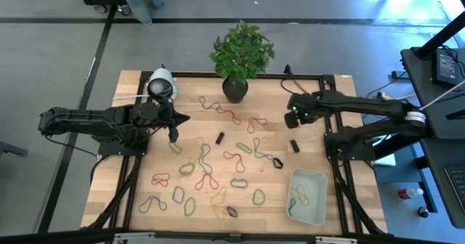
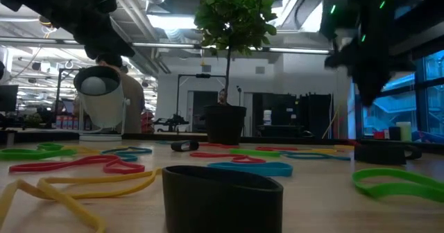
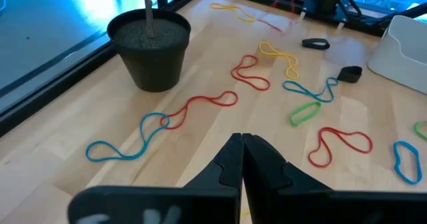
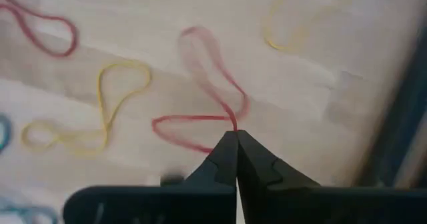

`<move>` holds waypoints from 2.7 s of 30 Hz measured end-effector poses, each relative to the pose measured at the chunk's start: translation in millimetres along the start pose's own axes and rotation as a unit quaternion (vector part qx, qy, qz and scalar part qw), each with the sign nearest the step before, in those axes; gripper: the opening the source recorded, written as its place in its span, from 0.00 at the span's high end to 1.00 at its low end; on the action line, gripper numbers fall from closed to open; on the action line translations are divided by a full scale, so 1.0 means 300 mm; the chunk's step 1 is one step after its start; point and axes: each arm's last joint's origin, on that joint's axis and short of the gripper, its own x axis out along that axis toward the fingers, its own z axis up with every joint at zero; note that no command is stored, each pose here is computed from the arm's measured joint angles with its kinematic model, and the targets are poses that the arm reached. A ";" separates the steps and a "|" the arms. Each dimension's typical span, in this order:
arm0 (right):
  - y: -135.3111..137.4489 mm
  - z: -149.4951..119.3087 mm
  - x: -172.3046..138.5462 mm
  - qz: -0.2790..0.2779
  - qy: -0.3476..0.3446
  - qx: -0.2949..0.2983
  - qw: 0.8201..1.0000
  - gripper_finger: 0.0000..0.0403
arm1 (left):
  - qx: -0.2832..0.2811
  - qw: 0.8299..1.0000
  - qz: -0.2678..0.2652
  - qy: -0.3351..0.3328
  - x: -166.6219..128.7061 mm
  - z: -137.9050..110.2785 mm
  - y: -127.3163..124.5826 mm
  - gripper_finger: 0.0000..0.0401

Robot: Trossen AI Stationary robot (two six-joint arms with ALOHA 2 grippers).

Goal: Pick and place rubber bands into bin
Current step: Put the red rubber band into the gray bin, then put the black rubber band into the gray bin

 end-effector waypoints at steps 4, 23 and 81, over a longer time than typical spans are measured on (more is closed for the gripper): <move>-0.011 -0.046 -0.159 0.041 -0.025 0.006 0.999 1.00 | 0.000 1.000 0.000 0.000 0.000 0.000 0.000 1.00; 0.159 -0.332 -0.651 0.253 0.049 -0.073 0.964 1.00 | 0.001 1.000 0.021 -0.006 0.000 0.001 0.004 1.00; 0.241 -0.784 -0.158 0.087 0.179 -0.133 0.971 0.63 | -0.006 0.999 -0.028 -0.015 0.006 0.014 -0.010 0.92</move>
